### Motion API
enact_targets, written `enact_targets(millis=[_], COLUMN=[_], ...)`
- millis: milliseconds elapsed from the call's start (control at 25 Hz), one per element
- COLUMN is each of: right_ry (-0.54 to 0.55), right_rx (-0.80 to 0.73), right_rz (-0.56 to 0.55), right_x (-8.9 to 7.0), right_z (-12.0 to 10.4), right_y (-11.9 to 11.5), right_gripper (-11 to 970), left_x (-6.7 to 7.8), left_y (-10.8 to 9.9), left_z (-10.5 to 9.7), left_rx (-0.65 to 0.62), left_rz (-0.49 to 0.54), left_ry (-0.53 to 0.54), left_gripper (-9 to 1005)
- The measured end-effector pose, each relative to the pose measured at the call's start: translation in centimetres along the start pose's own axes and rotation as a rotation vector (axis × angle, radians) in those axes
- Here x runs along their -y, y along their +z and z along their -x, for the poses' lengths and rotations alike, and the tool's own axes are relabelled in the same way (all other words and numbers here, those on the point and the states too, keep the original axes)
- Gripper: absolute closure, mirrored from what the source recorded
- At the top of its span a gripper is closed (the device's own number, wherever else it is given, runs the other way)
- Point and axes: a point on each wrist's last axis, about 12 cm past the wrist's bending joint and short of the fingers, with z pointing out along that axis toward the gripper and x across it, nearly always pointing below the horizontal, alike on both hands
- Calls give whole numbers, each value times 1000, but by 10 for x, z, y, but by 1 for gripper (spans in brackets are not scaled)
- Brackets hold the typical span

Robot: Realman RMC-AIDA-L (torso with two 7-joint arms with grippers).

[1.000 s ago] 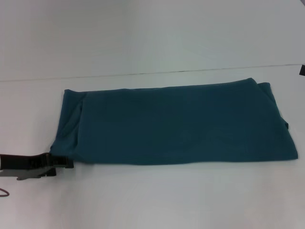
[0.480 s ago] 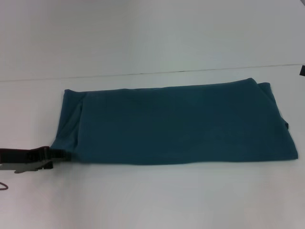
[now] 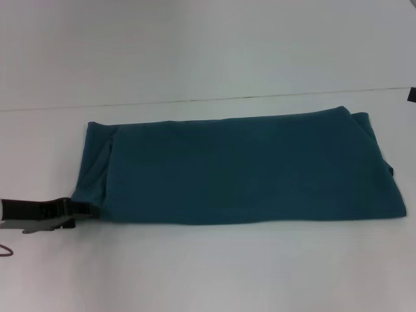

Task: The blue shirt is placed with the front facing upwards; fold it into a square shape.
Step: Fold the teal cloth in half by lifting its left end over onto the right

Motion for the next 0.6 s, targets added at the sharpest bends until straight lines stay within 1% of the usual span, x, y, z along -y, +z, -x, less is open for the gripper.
enact_targets(millis=[200, 600], right_ry=[0, 4], right_rx=[0, 2], right_rz=[-1, -3], right_x=[0, 0], right_z=[0, 0], right_y=[0, 0], right_gripper=[43, 44], left_x=[-1, -6], left_y=[-4, -16], left_z=[3, 13], left_rx=[7, 68], left_rz=[5, 40], left_ry=[3, 1], left_gripper=[358, 357])
